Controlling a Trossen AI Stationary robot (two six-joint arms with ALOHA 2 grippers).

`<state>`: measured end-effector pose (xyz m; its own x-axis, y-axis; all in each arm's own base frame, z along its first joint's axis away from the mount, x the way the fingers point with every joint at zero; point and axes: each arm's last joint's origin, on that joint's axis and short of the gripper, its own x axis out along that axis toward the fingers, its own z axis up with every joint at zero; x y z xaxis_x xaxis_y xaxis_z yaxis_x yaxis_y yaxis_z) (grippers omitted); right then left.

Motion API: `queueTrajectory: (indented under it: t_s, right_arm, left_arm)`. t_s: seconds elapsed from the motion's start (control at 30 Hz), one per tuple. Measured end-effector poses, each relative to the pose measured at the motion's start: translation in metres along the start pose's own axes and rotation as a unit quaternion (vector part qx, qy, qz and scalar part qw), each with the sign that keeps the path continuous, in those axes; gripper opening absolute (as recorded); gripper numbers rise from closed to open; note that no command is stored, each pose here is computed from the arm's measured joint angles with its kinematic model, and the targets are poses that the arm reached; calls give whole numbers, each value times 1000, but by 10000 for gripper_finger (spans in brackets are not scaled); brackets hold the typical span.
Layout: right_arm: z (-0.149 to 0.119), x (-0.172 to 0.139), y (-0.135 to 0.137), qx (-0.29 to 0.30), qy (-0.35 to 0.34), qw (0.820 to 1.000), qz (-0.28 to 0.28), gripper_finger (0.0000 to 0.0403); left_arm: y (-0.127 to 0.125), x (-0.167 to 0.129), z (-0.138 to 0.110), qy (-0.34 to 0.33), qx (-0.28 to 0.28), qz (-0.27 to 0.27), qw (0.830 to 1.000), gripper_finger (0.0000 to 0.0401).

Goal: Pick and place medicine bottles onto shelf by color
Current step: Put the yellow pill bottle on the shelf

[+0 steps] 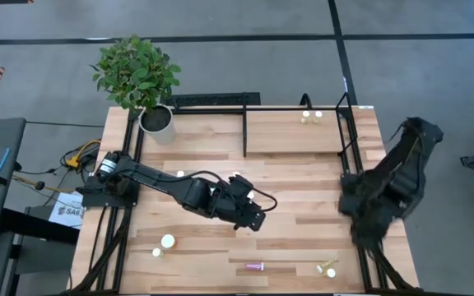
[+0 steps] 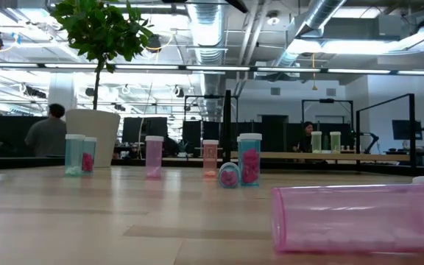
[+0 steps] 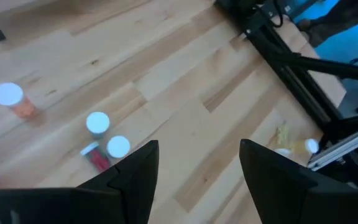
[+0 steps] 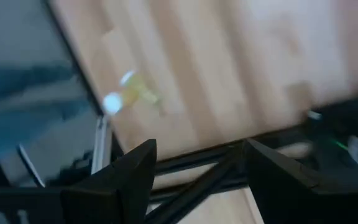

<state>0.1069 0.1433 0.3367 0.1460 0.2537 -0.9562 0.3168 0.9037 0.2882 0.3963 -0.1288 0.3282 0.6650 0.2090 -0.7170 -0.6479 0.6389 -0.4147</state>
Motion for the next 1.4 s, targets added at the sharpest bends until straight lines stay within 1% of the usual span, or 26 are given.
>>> queueTrajectory:
  t_s: [0.1, 0.2, 0.3, 0.43, 0.57, 0.67, 0.8, 0.97, 1.2, 1.4]
  right_arm:
    - [-7, 12, 26, -42, -1, 998, 49, 260]
    - [-11, 26, 49, -40, -1, 996, 83, 260]
    - [-15, 40, 63, -48, 2, 996, 79, 260]
    - [-23, 67, 77, -68, 15, 997, 41, 260]
    - [-29, 96, 98, -84, 20, 995, 47, 260]
    - [-30, 116, 109, -84, 32, 995, 50, 260]
    - [-29, 133, 111, -75, 40, 996, 18, 260]
    - [-25, 135, 103, -56, 32, 997, -29, 260]
    - [-17, 136, 105, -55, -3, 998, -18, 260]
    - [-14, 136, 105, -50, -18, 998, -20, 260]
  left_arm:
    - [1, 0, -1, 6, 18, 4, 1000, 210]
    - [2, 0, -1, 12, 39, 8, 999, 210]
    - [3, 0, -3, 25, 64, 9, 998, 210]
    - [5, 0, -4, 37, 100, 15, 994, 210]
    - [7, -1, -6, 41, 138, 26, 989, 210]
    - [9, -1, -7, 43, 145, 36, 988, 210]
    - [10, -1, -8, 47, 153, 42, 986, 210]
    - [12, -2, -9, 50, 153, 49, 986, 210]
    - [12, -3, -10, 46, 151, 53, 986, 210]
    - [11, -3, -10, 34, 149, 59, 986, 210]
